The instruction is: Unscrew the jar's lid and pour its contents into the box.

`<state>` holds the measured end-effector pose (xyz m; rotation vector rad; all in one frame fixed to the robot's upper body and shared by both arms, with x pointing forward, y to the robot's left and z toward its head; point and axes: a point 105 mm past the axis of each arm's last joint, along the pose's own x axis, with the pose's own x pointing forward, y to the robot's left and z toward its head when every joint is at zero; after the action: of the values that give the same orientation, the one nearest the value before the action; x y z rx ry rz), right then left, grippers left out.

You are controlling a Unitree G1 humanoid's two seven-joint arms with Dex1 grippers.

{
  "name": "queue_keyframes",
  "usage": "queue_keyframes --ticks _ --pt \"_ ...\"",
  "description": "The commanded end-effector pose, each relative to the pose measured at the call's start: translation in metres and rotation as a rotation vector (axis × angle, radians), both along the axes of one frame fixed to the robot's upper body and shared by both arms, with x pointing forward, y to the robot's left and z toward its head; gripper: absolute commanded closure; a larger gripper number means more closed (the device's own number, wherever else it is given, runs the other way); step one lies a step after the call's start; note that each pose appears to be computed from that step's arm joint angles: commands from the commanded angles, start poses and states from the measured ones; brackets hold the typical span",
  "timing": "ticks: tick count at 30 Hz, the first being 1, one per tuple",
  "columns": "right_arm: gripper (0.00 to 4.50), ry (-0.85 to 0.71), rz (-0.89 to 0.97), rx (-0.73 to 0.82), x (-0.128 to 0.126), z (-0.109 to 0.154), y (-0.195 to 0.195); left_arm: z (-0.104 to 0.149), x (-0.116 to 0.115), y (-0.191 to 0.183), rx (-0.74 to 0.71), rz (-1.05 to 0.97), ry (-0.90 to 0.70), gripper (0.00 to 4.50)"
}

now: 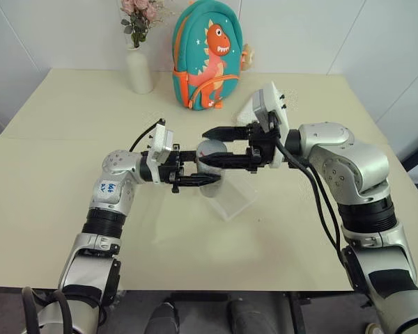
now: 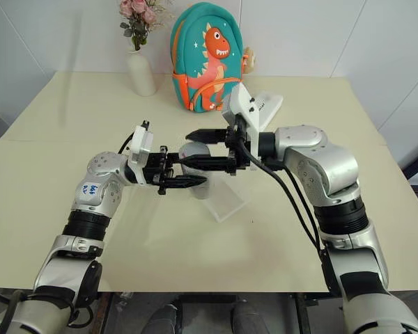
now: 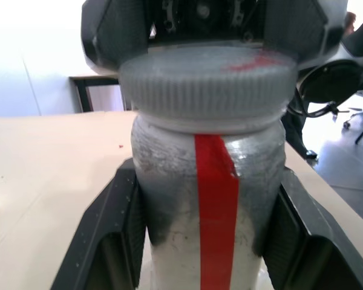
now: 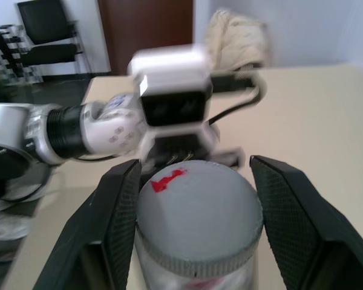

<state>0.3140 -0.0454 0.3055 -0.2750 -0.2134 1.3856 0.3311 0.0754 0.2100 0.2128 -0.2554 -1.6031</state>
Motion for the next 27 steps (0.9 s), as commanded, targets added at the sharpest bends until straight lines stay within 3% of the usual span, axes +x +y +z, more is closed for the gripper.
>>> queue_keyframes --ticks 1,8,15,23,27 --pt "1.98 -0.115 -0.017 0.043 -0.003 0.027 -0.010 -0.003 -0.005 -0.003 0.022 -0.029 -0.002 2.44" --pt "1.98 -0.127 -0.031 0.037 0.001 0.029 -0.014 -0.001 -0.003 -0.002 0.016 -0.015 -0.014 2.44" --pt "1.98 -0.123 -0.234 0.031 0.026 0.027 -0.056 0.024 0.003 0.012 -0.020 0.059 -0.083 2.44" --pt "1.98 -0.039 -0.590 0.026 0.043 -0.012 -0.131 0.050 0.006 0.044 -0.057 0.198 -0.123 2.44" --pt "1.98 0.045 -0.762 0.007 0.041 -0.051 -0.163 0.054 0.013 0.064 -0.046 0.281 -0.128 2.44"
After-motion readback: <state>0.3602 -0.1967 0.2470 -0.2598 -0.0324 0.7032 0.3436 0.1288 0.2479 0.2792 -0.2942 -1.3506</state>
